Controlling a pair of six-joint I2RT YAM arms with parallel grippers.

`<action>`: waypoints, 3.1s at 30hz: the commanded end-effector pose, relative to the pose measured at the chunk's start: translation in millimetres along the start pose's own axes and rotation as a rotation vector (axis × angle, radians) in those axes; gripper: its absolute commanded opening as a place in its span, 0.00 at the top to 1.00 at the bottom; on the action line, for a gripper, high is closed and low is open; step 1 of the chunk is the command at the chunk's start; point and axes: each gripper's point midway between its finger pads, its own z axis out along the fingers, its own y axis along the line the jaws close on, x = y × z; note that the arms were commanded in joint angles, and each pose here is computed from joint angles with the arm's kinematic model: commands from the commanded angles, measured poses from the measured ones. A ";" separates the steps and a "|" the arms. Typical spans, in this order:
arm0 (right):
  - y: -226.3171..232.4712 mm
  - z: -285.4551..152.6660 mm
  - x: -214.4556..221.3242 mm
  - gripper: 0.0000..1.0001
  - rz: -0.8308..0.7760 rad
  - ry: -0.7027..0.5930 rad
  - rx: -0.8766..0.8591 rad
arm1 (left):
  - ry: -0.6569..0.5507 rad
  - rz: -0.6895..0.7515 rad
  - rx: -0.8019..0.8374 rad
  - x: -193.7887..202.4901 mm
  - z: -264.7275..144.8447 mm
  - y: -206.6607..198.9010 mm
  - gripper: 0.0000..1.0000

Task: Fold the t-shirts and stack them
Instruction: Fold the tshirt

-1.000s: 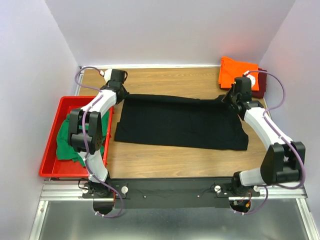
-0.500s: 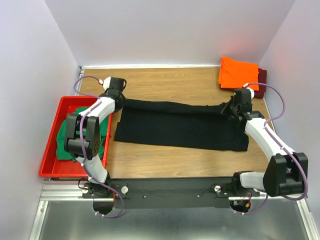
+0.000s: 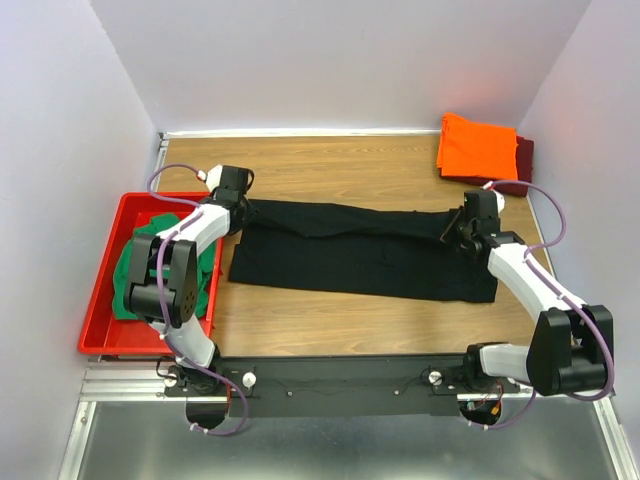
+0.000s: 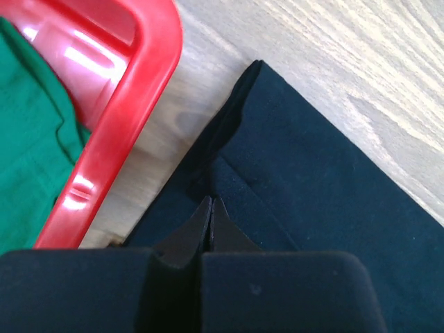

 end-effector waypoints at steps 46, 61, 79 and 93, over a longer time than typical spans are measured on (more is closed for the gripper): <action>-2.6 -14.8 8.2 0.43 -0.010 0.027 -0.014 | -0.088 0.027 0.137 -17.3 -48.1 -19.6 0.42; 30.9 56.1 -38.0 0.47 -0.088 -0.005 0.053 | 0.032 0.296 0.338 2.2 -74.9 -80.4 0.46; -26.6 56.8 -24.7 0.47 -0.095 -0.051 0.299 | 0.099 0.408 0.440 20.8 -84.3 -88.6 0.46; -16.3 71.0 -73.0 0.49 -0.136 -0.131 0.379 | 0.211 0.229 0.327 51.2 -47.5 -76.6 0.46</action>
